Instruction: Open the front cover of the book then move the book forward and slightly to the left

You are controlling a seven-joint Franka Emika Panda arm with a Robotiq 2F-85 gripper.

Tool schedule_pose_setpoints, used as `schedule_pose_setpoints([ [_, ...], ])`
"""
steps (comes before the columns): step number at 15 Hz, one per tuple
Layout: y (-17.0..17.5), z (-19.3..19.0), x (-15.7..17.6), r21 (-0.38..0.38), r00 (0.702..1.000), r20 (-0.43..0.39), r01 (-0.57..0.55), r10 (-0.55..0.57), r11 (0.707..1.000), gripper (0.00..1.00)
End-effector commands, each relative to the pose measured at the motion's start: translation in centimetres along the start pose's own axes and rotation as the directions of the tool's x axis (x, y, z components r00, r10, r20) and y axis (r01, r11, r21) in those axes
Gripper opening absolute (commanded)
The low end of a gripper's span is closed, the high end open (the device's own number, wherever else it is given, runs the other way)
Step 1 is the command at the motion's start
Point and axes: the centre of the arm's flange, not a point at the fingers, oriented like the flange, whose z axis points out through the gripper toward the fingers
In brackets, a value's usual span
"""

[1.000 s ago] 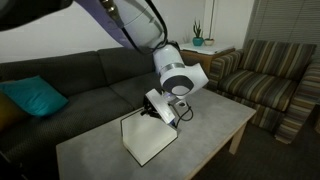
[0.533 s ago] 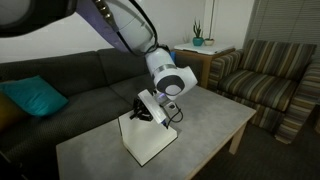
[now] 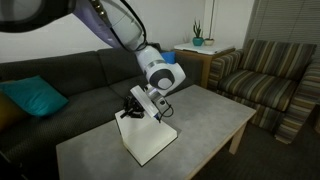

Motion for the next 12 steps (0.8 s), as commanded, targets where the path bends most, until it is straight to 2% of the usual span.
schedule_pose_setpoints([
  [1,1.2,0.6,4.0,-0.014,0.998,0.057,0.009,-0.009,1.000,0.00],
  [6,0.6,2.6,5.6,-0.065,0.995,0.100,0.018,-0.011,0.998,0.00],
  [8,0.5,3.2,6.3,-0.120,0.995,0.097,0.014,-0.002,0.993,0.00],
  [9,0.5,3.5,6.7,-0.125,0.999,0.011,0.048,-0.047,0.991,0.00],
  [12,0.1,3.3,7.7,-0.189,0.998,-0.039,0.044,-0.052,0.981,0.00],
])
